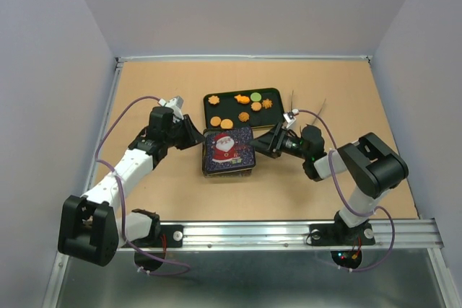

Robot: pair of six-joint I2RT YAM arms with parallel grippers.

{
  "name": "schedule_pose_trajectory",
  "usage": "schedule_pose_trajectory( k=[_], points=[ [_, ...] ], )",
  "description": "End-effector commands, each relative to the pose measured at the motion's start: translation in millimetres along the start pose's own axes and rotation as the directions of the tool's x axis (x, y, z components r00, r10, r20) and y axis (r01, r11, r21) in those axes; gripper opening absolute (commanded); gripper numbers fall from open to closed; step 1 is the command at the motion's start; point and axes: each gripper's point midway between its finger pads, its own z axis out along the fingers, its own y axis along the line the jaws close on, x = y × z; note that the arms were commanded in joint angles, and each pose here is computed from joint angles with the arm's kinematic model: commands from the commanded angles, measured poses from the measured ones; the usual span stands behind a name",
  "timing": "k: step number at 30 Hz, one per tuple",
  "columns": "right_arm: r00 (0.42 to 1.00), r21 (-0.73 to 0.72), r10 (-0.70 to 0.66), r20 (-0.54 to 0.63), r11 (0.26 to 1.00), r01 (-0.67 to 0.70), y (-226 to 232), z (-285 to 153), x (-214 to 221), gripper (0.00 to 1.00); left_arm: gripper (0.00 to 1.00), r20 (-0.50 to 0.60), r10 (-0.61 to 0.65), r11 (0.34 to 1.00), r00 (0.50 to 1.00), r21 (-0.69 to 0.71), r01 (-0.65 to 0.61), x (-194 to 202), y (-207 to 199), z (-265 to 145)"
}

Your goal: Pack the cookies

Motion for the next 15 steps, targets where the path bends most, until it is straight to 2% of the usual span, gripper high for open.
schedule_pose_trajectory(
  k=[1, 8, 15],
  points=[
    [0.998, 0.006, -0.056, -0.02, 0.998, 0.056, 0.6, -1.5, 0.8, 0.73, 0.33, 0.043, 0.033, 0.999, 0.999, 0.021, -0.034, -19.0, -11.2, -3.0],
    [0.995, 0.07, -0.089, -0.047, 0.993, 0.092, -7.2, -4.6, 3.4, 0.73, 0.32, 0.042, 0.034, 0.999, 0.999, 0.015, -0.035, -18.7, -9.7, -2.3],
    [0.991, 0.1, -0.122, -0.061, 0.987, 0.127, -4.9, -4.9, 0.6, 0.68, 0.32, 0.036, 0.034, 0.999, 0.999, 0.018, -0.034, -17.6, -9.4, -0.2]
  ],
)
